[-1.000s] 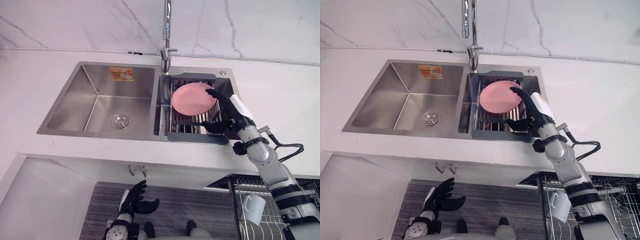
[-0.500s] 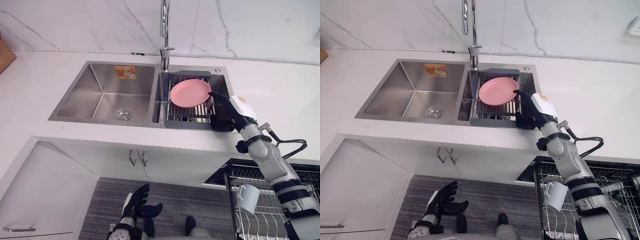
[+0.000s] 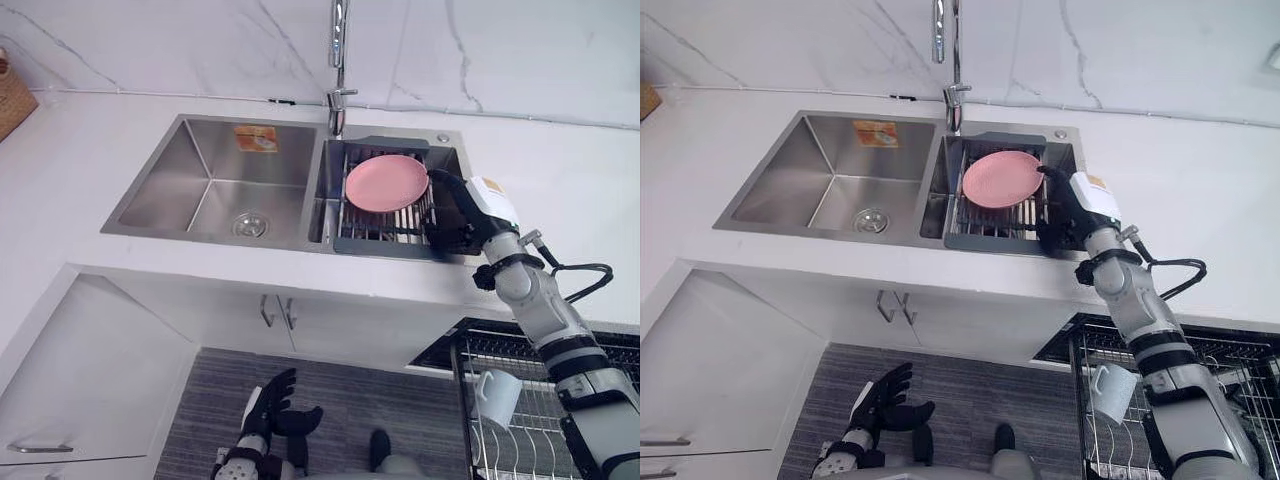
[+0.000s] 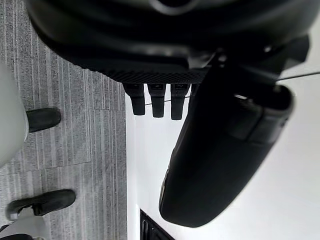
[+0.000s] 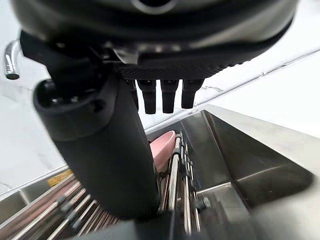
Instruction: Walk over to the sink, pick up the cup, carry it to the dishwasher, place the cup inside the dishwasher, then close the dishwasher door
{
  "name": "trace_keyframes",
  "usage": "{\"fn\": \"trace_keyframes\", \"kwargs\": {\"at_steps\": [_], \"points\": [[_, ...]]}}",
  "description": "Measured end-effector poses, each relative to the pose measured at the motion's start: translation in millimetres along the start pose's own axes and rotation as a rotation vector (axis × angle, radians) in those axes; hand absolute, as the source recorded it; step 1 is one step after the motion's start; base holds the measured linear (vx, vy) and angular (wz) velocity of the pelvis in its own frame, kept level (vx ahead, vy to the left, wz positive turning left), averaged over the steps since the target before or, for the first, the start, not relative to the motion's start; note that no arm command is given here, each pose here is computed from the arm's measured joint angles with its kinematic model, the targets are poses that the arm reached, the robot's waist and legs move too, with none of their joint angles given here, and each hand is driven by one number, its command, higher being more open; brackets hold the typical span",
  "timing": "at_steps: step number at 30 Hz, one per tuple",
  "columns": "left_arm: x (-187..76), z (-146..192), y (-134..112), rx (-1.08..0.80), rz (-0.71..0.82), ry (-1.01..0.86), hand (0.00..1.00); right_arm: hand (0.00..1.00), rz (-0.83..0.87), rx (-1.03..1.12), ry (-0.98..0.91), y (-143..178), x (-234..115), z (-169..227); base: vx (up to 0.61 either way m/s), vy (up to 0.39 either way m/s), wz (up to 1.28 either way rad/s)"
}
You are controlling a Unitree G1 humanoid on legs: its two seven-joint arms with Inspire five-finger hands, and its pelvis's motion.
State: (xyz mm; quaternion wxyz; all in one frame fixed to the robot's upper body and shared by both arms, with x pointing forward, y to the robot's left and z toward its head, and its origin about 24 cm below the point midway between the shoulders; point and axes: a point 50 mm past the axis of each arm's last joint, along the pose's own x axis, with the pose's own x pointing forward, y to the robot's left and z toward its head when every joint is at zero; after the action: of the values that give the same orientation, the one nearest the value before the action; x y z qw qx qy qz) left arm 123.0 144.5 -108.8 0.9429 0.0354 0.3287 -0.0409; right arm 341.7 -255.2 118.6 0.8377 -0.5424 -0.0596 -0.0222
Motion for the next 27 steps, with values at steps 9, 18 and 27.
{"fn": "trace_keyframes", "kwargs": {"at_steps": [9,18,27], "points": [[-2.5,-3.5,0.5,-0.004,0.004,0.011,0.90,0.30,0.035,-0.006,0.063,8.9,10.3,-3.1,0.00,-0.003,0.01],[-3.1,-4.0,0.5,-0.008,0.005,0.012,0.90,0.30,0.038,0.016,0.073,16.6,14.5,2.5,0.00,0.002,0.01],[-2.9,3.7,3.7,-0.039,0.034,-0.023,0.90,0.30,-0.042,0.072,0.053,7.7,5.3,5.4,0.04,-0.012,0.04]]}}
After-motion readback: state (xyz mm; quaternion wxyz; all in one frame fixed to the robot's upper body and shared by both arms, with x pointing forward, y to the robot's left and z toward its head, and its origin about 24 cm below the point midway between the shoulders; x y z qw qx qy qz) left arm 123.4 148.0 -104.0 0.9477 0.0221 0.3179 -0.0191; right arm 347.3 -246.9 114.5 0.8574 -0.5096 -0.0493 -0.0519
